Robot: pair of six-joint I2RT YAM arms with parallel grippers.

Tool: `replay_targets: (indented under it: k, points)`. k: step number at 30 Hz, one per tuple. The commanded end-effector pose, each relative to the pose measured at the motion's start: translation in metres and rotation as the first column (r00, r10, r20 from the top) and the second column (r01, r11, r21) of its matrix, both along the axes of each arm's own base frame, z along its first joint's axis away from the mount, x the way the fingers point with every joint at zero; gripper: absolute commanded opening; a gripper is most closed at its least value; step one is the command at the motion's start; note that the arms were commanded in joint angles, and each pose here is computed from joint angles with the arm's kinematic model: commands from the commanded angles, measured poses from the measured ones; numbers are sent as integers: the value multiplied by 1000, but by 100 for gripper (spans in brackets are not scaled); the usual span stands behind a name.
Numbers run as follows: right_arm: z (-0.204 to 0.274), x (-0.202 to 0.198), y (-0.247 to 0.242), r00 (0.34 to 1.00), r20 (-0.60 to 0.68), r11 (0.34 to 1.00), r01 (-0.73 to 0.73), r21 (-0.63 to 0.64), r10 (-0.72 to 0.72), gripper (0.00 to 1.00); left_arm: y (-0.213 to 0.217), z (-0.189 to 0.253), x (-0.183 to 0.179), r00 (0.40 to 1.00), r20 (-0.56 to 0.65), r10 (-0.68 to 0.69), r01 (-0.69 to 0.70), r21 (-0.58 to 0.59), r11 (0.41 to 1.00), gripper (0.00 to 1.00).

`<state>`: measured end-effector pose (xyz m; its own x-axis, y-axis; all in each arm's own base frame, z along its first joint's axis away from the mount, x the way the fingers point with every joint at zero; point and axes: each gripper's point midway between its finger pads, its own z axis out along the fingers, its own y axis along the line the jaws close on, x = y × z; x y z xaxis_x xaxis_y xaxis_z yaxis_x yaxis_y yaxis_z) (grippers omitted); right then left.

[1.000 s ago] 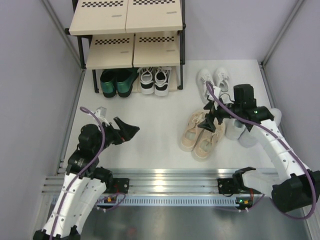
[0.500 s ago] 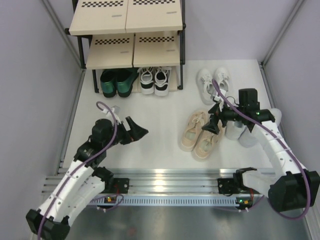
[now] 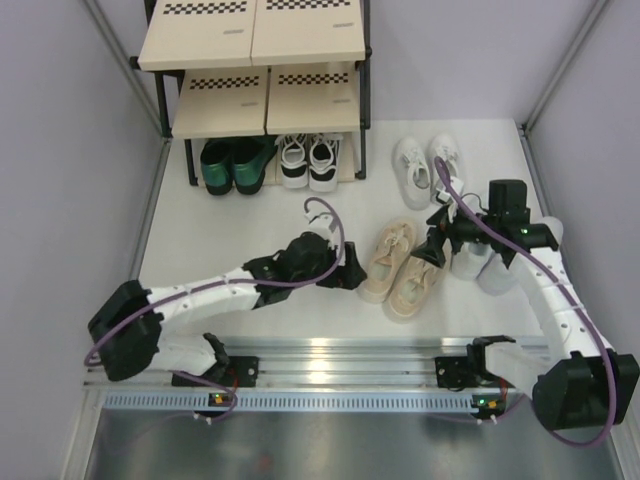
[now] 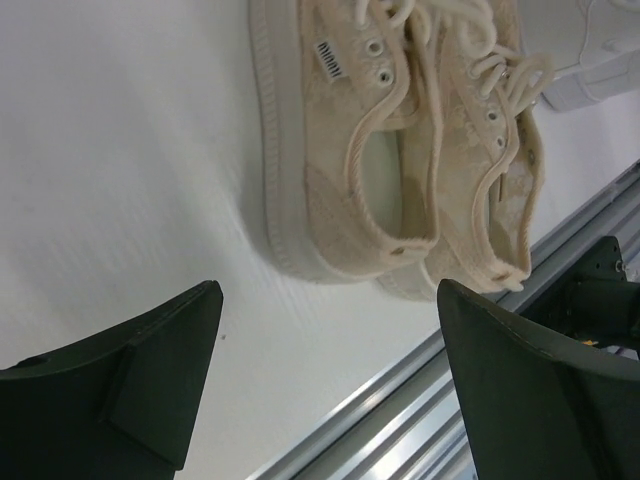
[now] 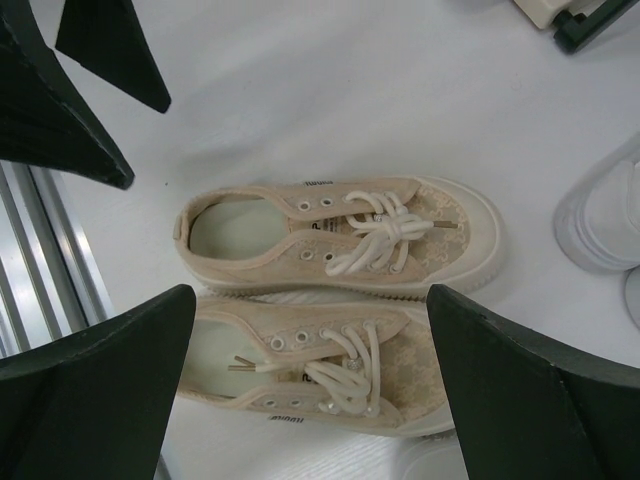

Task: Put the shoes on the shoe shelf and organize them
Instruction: Pick up the shoe at the center of the board.

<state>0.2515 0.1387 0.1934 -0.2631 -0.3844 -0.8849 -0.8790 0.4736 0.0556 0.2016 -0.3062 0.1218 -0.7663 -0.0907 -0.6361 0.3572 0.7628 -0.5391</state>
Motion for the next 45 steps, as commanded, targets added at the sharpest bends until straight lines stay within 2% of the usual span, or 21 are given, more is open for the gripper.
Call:
replay_targets:
  k: [1, 6, 12, 16, 19, 21, 22, 23, 25, 30, 32, 33, 35, 38, 45]
  points:
    - [12, 1, -1, 998, 61, 1000, -13, 13, 12, 99, -43, 39, 34, 985, 171, 9, 3, -69, 998, 94]
    - [15, -1, -2, 997, 70, 1000, -14, 22, 12, 99, -64, 30, 59, 963, 266, -40, 37, 18, 999, 94]
    - [16, -2, -3, 998, 66, 1000, -12, 27, 10, 100, -84, -2, 72, 949, 279, -148, 110, 147, 983, 89]
    - [18, -3, -4, 997, 72, 999, -10, 32, 8, 99, -86, -30, 77, 945, 262, -195, 134, 231, 964, 82]
    - [18, -3, -5, 998, 70, 999, -10, 37, 8, 99, -85, -36, 82, 944, 265, -195, 123, 265, 956, 65]
    - [17, -3, -5, 998, 65, 999, -11, 39, 8, 99, -85, -35, 84, 941, 276, -198, 121, 272, 955, 47]
    - [17, -3, -5, 998, 61, 999, -9, 39, 7, 99, -87, -33, 84, 938, 280, -206, 130, 267, 955, 37]
    - [17, -2, -5, 998, 62, 999, -9, 39, 7, 99, -87, -31, 84, 935, 284, -210, 134, 265, 955, 14]
    - [16, -3, -4, 998, 56, 999, -12, 42, 10, 99, -88, -20, 83, 933, 298, -202, 131, 243, 961, 0]
    - [13, -3, -3, 999, 35, 999, -16, 50, 14, 99, -77, 21, 76, 928, 342, -151, 103, 155, 983, 0]
    - [13, -4, -3, 999, 32, 998, -20, 55, 19, 100, -67, 24, 68, 935, 331, -127, 87, 132, 987, 0]
    - [12, -4, -2, 1000, 22, 998, -23, 59, 22, 99, -61, 41, 64, 929, 353, -107, 78, 98, 992, 0]
    - [12, -5, 0, 999, 14, 997, -31, 71, 30, 99, -48, 37, 54, 937, 335, -96, 71, 86, 994, 0]
    - [13, -5, 2, 999, -4, 996, -35, 87, 35, 99, -30, 56, 39, 935, 348, -71, 67, 22, 997, 0]
    - [28, -2, 12, 998, -17, 991, -58, 122, 61, 99, -1, 59, 14, 949, 307, -67, 68, 8, 998, 0]
